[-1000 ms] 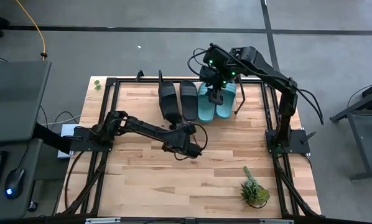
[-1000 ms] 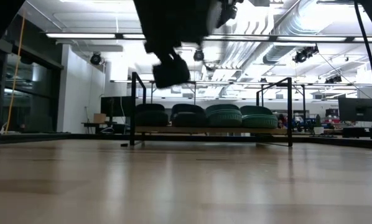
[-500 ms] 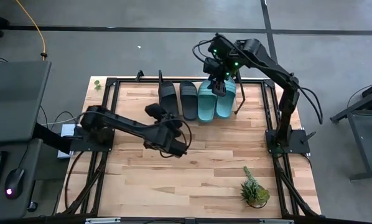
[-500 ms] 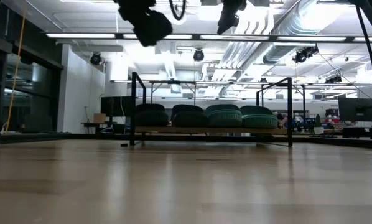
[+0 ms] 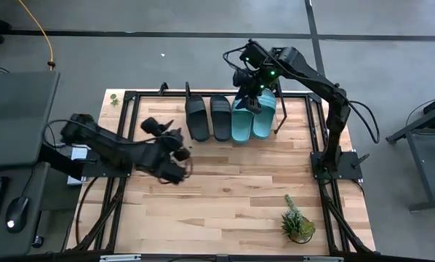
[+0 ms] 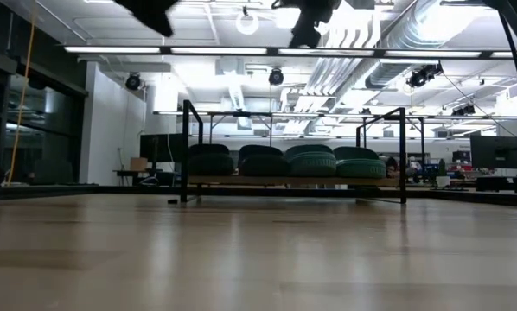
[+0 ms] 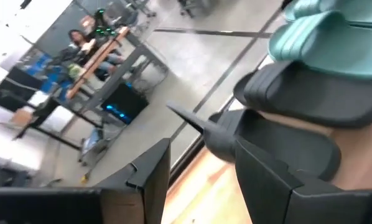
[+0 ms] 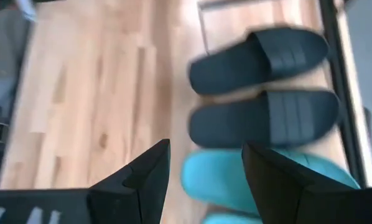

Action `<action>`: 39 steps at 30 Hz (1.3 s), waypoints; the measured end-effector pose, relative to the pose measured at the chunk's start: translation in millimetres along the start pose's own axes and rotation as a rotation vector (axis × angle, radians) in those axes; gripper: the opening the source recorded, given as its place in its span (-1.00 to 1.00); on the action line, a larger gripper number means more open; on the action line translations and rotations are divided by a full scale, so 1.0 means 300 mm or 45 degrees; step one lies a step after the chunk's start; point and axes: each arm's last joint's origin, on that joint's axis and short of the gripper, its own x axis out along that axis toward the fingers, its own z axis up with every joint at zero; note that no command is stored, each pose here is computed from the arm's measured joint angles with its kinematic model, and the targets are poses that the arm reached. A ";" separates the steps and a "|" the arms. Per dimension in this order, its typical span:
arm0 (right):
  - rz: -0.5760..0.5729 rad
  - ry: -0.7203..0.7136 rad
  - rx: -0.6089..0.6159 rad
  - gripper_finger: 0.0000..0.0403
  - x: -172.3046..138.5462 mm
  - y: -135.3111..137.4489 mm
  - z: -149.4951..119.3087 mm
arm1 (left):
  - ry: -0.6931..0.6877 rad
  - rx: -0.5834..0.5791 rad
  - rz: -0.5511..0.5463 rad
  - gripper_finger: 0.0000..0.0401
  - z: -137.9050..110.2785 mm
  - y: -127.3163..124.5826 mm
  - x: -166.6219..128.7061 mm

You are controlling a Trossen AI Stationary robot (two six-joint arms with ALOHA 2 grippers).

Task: Pick and place slides into the shelf
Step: Return to Home Position

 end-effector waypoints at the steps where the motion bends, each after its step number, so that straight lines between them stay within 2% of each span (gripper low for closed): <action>1: 0.032 -0.030 -0.013 -0.07 0.002 0.005 0.007 | -0.017 -0.016 -0.021 -0.19 -0.019 0.022 -0.016; 7: 0.192 -0.132 -0.104 -0.07 0.011 0.088 0.045 | -0.176 -0.190 -0.200 -0.19 -0.098 0.117 -0.112; 14: 0.315 -0.185 -0.171 -0.07 0.051 0.198 0.090 | -0.301 -0.170 -0.379 -0.19 -0.131 0.171 -0.198; 18: 0.315 -0.199 -0.157 -0.07 0.064 0.237 0.108 | -0.363 -0.199 -0.437 -0.19 -0.135 0.171 -0.234; 22: 0.282 -0.173 -0.086 -0.07 0.072 0.252 0.109 | -0.300 -0.189 -0.546 -0.19 -0.144 0.160 -0.253; 27: 0.223 -0.141 -0.061 -0.07 0.082 0.263 0.109 | -0.105 -0.114 -0.719 -0.19 -0.160 0.148 -0.259; 31: 0.251 -0.146 0.022 -0.07 0.092 0.297 0.120 | -0.071 -0.166 -0.754 -0.19 -0.159 0.143 -0.262; 35: 0.281 -0.175 -0.103 -0.07 0.107 0.353 0.134 | -0.096 -0.161 -0.815 -0.19 -0.143 0.128 -0.274; 39: 0.302 -0.222 -0.168 -0.07 0.116 0.398 0.151 | -0.158 -0.057 -0.910 -0.19 -0.123 0.111 -0.292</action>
